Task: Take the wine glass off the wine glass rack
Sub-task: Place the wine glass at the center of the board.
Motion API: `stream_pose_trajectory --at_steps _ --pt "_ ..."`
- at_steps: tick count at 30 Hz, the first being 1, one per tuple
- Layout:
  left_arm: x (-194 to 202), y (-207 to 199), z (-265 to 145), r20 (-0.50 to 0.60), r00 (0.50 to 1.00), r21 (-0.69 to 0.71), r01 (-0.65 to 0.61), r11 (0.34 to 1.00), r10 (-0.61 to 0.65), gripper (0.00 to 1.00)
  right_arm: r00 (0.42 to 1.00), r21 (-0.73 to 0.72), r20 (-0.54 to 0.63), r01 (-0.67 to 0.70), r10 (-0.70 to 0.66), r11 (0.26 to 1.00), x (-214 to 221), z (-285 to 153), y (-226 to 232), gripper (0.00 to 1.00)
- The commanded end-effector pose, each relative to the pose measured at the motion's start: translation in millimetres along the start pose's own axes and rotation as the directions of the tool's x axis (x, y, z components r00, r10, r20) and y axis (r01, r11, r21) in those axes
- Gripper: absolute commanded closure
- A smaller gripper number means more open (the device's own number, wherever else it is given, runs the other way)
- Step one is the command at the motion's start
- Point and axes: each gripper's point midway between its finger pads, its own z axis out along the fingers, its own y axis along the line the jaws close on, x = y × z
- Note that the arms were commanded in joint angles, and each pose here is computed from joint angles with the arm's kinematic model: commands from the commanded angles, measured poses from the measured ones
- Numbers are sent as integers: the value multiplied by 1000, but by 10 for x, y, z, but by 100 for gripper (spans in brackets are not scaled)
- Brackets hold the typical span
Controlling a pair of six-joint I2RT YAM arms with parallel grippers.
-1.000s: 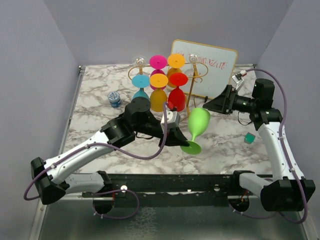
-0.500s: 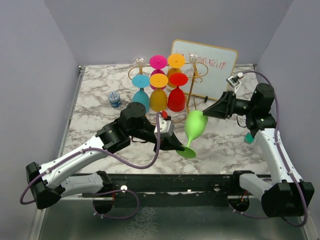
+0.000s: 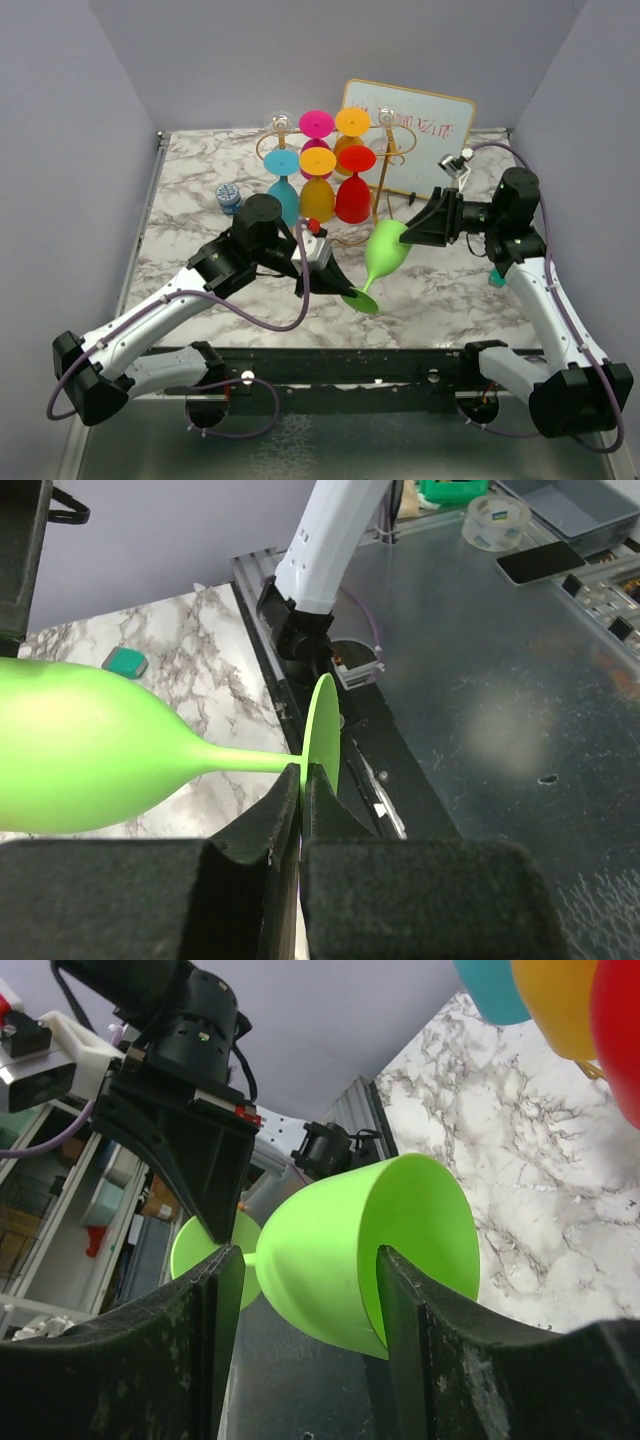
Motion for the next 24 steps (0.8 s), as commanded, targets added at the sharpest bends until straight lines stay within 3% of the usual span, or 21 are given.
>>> stream_pose_trajectory --at_steps 1,13,16,21,24 --pt "10 -90 -74 32 999 110 -44 993 41 100 997 -75 -56 48 -52 996 135 -4 226 43" --pt "108 -72 -231 45 999 153 -33 988 27 100 992 -121 -80 87 -97 989 173 -10 491 65" --pt "110 -33 -273 50 998 148 -35 988 28 100 992 -126 -81 90 -101 988 177 -15 536 74" --pt "143 16 -295 47 999 143 -15 990 8 100 992 -131 -81 81 -92 988 156 -18 581 99" --pt "152 39 -308 43 999 129 -11 992 5 100 993 -132 -81 76 -87 988 148 -17 589 100"
